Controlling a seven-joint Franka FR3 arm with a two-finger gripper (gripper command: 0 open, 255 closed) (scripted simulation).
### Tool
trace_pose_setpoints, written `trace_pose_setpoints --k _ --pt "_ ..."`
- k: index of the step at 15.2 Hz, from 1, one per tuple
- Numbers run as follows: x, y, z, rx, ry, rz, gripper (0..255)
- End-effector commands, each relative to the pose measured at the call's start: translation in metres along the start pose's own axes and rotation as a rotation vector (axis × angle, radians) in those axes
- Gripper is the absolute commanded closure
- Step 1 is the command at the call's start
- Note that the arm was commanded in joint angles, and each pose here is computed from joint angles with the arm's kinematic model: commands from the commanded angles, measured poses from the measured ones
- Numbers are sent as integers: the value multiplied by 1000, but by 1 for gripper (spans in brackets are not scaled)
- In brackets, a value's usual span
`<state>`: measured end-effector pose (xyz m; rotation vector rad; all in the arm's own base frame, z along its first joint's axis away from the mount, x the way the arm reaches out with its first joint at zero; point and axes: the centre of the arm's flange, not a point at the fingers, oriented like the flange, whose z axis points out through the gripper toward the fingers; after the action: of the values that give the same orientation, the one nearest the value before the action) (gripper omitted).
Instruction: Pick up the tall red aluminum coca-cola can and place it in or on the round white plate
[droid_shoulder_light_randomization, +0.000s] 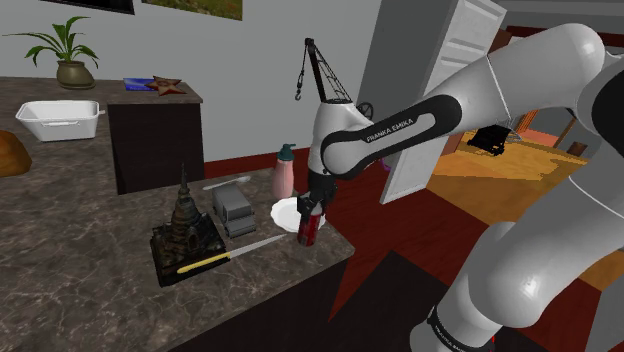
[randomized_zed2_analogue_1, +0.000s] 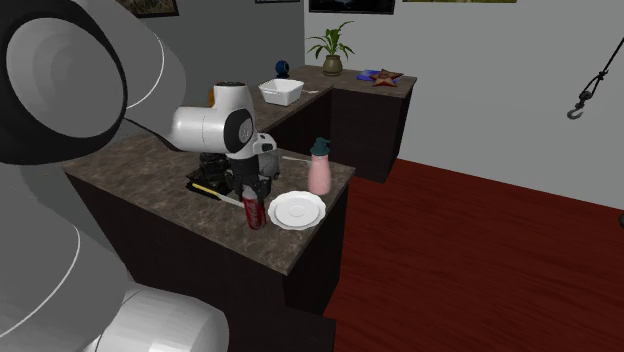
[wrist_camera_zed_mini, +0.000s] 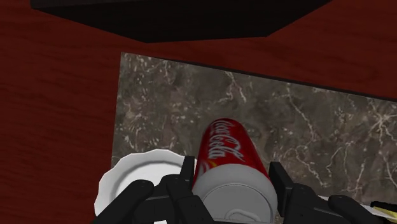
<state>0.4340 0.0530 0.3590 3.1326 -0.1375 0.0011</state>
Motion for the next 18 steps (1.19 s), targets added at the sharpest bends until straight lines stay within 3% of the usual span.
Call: trace_pose_setpoints --k 1,10,18 --pt "0 -1 -11 0 0 0 255" --pt "0 0 -56 0 0 0 255" --pt "87 54 -83 0 0 0 255"
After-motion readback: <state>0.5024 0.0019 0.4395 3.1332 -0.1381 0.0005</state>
